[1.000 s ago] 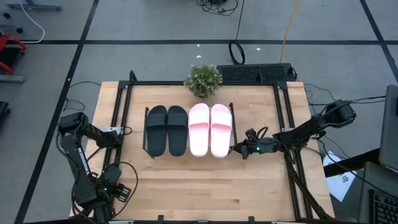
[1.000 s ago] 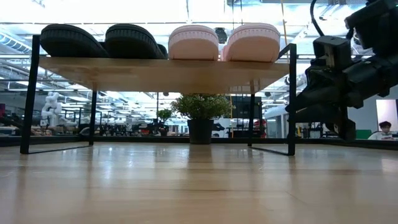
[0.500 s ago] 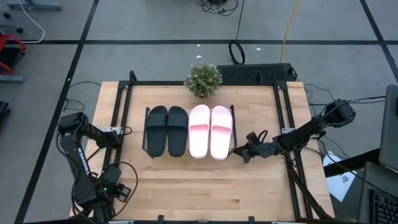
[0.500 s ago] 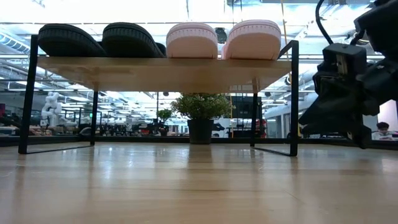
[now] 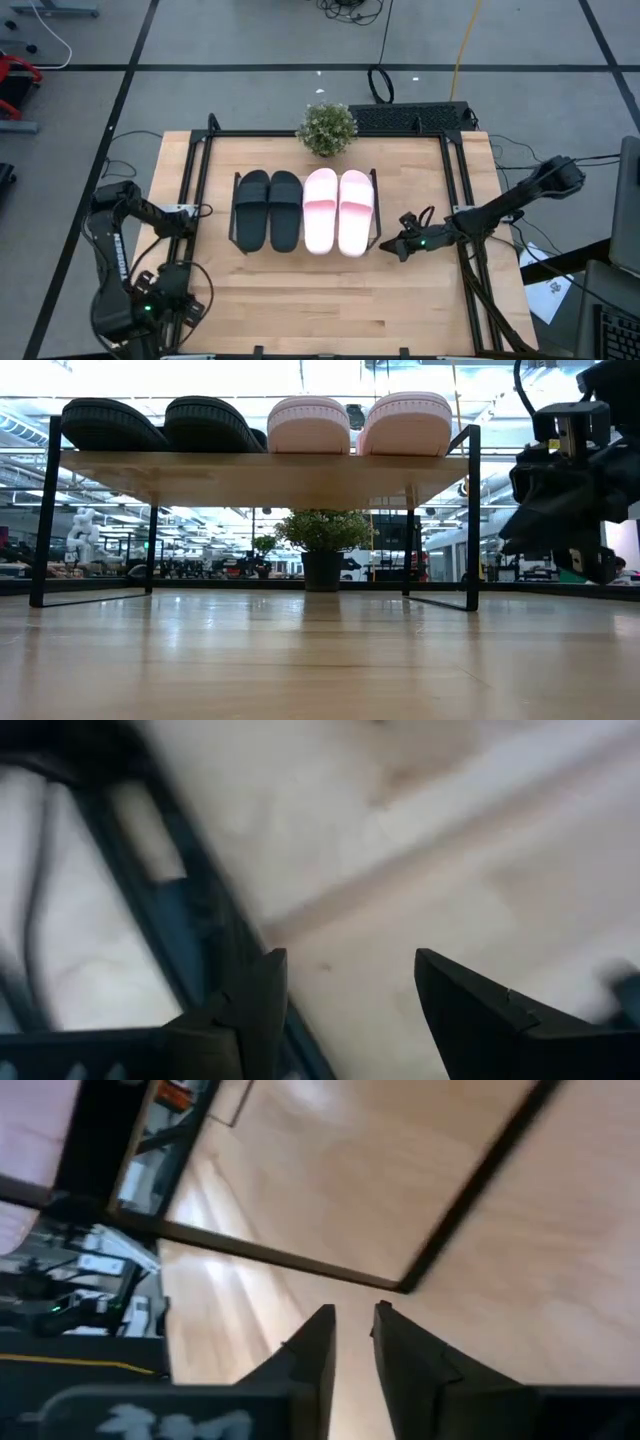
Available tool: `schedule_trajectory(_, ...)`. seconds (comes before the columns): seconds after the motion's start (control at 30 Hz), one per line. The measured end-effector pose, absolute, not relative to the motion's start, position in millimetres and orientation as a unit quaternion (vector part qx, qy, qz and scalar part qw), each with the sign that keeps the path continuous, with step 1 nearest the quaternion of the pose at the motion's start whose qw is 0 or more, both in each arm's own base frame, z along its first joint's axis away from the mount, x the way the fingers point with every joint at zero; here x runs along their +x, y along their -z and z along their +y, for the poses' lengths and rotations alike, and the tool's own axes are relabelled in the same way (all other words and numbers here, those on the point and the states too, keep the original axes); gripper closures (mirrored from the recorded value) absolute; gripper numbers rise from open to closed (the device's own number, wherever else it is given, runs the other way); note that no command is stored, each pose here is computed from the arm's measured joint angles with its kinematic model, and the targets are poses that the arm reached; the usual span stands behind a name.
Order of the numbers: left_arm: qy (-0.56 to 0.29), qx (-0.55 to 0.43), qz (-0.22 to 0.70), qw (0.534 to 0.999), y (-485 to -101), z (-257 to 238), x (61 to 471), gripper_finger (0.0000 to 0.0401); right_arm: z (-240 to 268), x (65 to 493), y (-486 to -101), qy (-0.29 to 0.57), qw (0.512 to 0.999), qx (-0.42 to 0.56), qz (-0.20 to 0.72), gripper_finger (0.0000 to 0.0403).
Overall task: Pick and place slides into the shelf
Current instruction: Return to Home Position
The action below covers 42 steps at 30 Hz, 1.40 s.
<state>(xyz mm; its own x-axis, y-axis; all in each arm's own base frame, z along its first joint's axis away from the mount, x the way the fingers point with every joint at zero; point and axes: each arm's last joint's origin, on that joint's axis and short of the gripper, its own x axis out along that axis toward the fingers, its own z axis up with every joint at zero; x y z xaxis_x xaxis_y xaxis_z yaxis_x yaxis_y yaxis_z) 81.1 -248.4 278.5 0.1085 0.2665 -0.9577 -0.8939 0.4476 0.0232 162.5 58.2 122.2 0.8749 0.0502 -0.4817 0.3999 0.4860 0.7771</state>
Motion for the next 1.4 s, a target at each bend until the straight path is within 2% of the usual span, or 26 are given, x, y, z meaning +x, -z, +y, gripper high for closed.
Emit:
schedule_trajectory(0.17, -0.369, -0.326, 0.503, 0.71, -298, -240, 66, 0.0187, 50, 146, -133, 0.128, 0.834, 0.487, 0.227, 0.0388)
schedule_trajectory(0.3, -0.326, -0.349, 0.487, 0.731, -312, -230, 55, 0.0187, 45, 137, -154, 0.107, 0.849, 0.493, 0.16, 0.0398)
schedule_trajectory(0.43, -0.246, -0.33, 0.44, 0.798, -325, -220, 52, 0.0187, 37, 127, -182, 0.08, 0.872, 0.482, 0.044, 0.0396)
schedule_trajectory(0.57, -0.173, -0.292, 0.359, 0.869, -340, -207, 54, 0.0187, 32, 113, -218, 0.009, 0.885, 0.453, -0.102, 0.0401)
schedule_trajectory(0.77, -0.11, -0.245, 0.322, 0.908, -359, -185, 51, 0.0187, 23, 80, -268, -0.083, 0.864, 0.357, -0.344, 0.0402)
schedule_trajectory(0.87, -0.084, -0.226, 0.314, 0.918, -368, -171, 49, 0.0187, 20, 65, -279, -0.121, 0.848, 0.292, -0.425, 0.0401)
schedule_trajectory(0.93, -0.067, -0.21, 0.273, 0.936, -377, -158, 49, 0.0187, 19, 58, -283, -0.137, 0.838, 0.258, -0.461, 0.0401)
schedule_trajectory(1.07, -0.042, -0.189, 0.215, 0.957, -393, -130, 46, 0.0187, 17, 50, -284, -0.157, 0.835, 0.221, -0.479, 0.0402)
schedule_trajectory(1.17, -0.029, -0.175, 0.189, 0.966, -401, -109, 44, 0.0187, 15, 45, -280, -0.147, 0.852, 0.201, -0.46, 0.0401)
schedule_trajectory(1.3, -0.023, -0.162, 0.155, 0.974, -403, -80, 40, 0.0187, 12, 47, -279, -0.089, 0.888, 0.209, -0.4, 0.0401)
schedule_trajectory(1.4, -0.023, -0.173, 0.148, 0.974, -390, -56, 36, 0.0187, 8, 44, -294, -0.034, 0.917, 0.195, -0.347, 0.0401)
